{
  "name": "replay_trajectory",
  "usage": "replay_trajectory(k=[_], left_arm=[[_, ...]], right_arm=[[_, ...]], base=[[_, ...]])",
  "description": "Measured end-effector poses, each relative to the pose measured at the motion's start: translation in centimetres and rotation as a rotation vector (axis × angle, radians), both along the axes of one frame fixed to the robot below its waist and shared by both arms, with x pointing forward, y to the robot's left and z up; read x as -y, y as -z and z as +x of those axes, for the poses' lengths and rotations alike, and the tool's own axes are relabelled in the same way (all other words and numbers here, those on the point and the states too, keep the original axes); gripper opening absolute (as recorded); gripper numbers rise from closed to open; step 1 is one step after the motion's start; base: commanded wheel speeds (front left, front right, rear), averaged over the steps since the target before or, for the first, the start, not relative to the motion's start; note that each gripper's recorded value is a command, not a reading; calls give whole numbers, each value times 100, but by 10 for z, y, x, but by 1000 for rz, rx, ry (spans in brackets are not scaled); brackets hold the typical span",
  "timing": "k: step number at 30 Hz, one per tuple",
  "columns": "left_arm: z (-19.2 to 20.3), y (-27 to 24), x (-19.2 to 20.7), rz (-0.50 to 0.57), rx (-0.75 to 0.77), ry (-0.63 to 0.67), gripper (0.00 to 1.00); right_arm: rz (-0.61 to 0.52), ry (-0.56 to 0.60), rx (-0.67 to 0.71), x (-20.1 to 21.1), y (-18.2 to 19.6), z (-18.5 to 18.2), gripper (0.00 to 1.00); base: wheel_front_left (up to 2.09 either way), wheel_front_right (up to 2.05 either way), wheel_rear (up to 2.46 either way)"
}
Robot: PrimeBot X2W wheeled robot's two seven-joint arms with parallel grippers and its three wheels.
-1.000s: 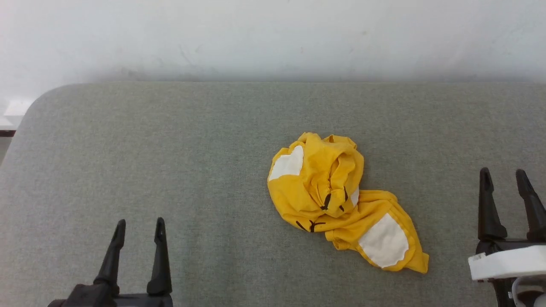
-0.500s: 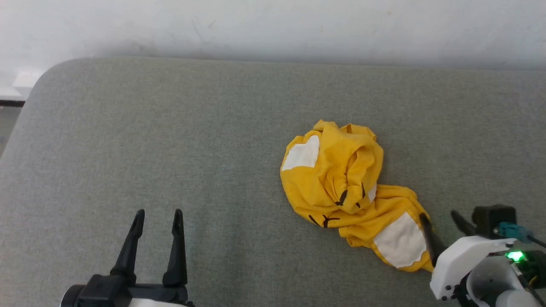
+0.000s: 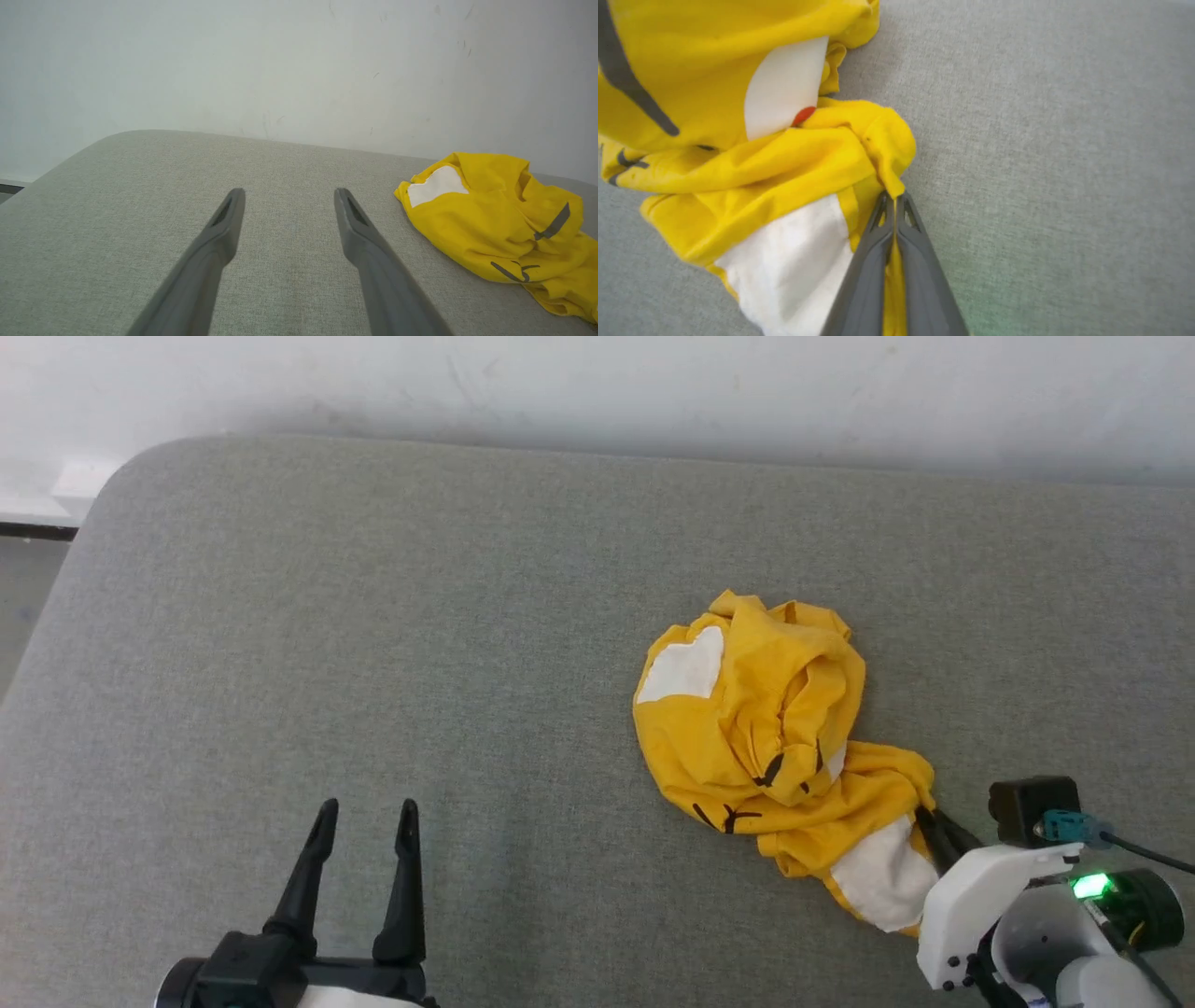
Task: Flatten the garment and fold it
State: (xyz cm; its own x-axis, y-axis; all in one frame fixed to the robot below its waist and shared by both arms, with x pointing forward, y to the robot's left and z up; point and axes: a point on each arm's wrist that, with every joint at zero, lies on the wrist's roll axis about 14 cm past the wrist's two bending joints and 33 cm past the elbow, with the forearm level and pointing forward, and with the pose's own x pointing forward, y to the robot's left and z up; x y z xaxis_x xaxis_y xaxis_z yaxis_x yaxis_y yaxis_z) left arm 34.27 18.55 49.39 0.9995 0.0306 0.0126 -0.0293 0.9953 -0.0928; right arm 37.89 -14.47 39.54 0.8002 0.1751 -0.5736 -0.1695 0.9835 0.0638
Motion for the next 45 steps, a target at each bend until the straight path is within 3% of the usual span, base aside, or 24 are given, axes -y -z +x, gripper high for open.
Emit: replay_trajectory(k=[3, 9, 12, 16, 22, 23, 24, 30, 37, 45], left_arm=[[0, -3, 3, -5, 13, 6, 100], [2, -13, 9, -18, 49, 29, 100], [1, -15, 16, -23, 59, 50, 100], [3, -18, 22, -33, 69, 69, 100], [4, -12, 16, -24, 51, 58, 100], [5, -11, 15, -23, 47, 56, 100], [5, -9, 15, -22, 44, 58, 100], [8, -5, 18, -10, 31, 75, 100], [9, -6, 22, -16, 36, 87, 100], [10, 0, 15, -18, 20, 65, 100]], right_arm=[[-26, 0, 109, 8, -29, 14, 0], [-171, 69, 415, 57, -128, 44, 0], [-234, 150, 455, 89, -153, 35, 0], [-283, 308, 355, 140, -138, 0, 0], [-278, 490, 40, 183, -58, -71, 0], [-275, 499, 19, 184, -52, -76, 30], [-275, 502, 12, 185, -49, -78, 100], [-241, 472, 129, 173, -63, -56, 100], [-212, 285, 333, 114, -111, 6, 100], [-212, 77, 215, 65, -87, 52, 100]], base=[[0, 0, 0], [0, 0, 0], [0, 0, 0], [0, 0, 0], [0, 0, 0], [0, 0, 0], [0, 0, 0], [0, 0, 0], [0, 0, 0], [0, 0, 0]])
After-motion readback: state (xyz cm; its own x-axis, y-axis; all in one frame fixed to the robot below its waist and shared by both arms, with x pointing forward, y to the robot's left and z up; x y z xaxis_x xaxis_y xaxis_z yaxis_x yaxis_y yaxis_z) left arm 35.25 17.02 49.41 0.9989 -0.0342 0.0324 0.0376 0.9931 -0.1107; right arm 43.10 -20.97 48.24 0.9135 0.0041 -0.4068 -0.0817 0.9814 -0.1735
